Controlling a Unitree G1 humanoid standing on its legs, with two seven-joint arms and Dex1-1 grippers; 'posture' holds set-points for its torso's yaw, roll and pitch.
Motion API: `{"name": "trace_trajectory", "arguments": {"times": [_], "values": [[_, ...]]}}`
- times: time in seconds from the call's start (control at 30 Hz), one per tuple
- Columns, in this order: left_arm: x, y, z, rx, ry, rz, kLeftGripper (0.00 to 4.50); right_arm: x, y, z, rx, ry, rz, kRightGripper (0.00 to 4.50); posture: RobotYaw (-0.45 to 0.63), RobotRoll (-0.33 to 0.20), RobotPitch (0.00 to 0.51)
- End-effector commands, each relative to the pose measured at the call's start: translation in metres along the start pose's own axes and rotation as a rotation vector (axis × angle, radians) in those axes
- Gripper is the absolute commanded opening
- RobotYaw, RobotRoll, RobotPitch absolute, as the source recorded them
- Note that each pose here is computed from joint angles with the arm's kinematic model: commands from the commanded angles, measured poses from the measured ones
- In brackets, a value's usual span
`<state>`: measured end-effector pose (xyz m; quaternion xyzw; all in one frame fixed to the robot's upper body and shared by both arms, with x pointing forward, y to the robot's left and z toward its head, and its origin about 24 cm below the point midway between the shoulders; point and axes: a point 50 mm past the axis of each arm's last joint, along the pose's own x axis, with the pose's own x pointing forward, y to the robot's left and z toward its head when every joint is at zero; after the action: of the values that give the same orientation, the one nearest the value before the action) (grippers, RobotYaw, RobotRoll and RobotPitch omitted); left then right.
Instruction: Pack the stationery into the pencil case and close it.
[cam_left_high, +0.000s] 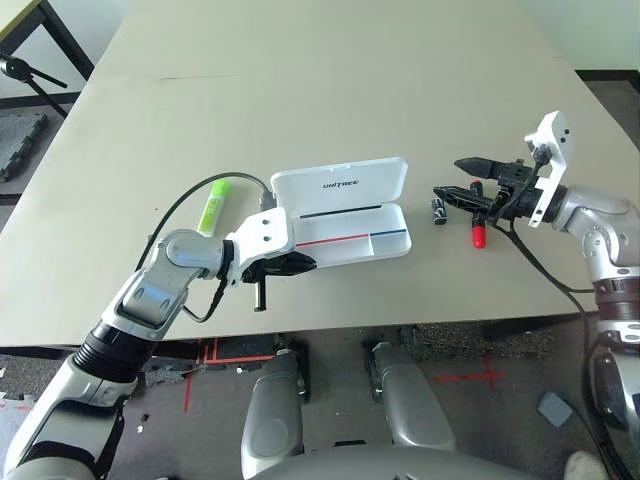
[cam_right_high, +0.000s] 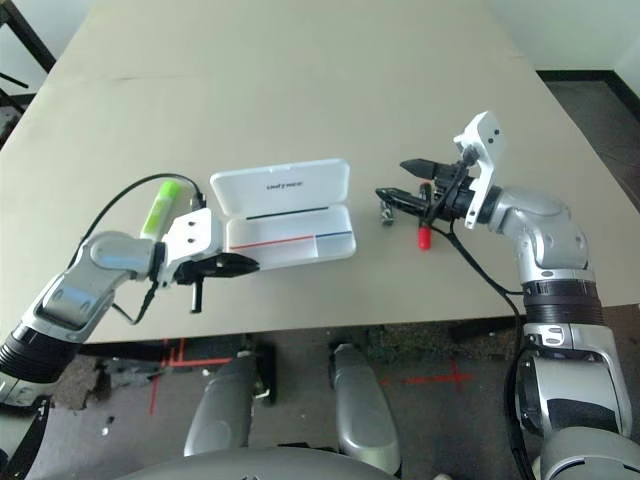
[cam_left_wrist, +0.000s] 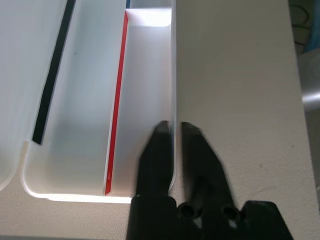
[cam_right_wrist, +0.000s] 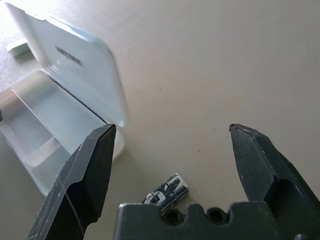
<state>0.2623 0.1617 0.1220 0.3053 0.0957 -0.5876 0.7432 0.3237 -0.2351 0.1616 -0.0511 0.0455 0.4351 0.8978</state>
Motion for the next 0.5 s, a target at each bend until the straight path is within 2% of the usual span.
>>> {"name": "trace_trajectory", "arguments": {"times": [0.03,0.13,0.27,0.5], "values": [[-0.013,0.001,-0.005,0.013,0.024,0.029,1.82,0.009,0.005,0.0,0.007,-0.008,0.029,4.5,-0.05,0.0,0.252],[-0.021,0.002,-0.005,0.022,0.017,0.069,3.02,0.012,0.004,0.0,0.004,-0.025,0.019,4.5,-0.04,0.0,0.256],[-0.03,0.003,0.005,0.02,-0.049,0.097,4.45,0.018,0.008,0.005,0.001,-0.065,0.025,4.5,-0.03,0.0,0.258],[-0.045,0.009,0.009,0.012,-0.087,0.183,4.45,0.027,0.013,0.014,-0.028,-0.125,-0.058,4.5,-0.02,0.0,0.248]]}}
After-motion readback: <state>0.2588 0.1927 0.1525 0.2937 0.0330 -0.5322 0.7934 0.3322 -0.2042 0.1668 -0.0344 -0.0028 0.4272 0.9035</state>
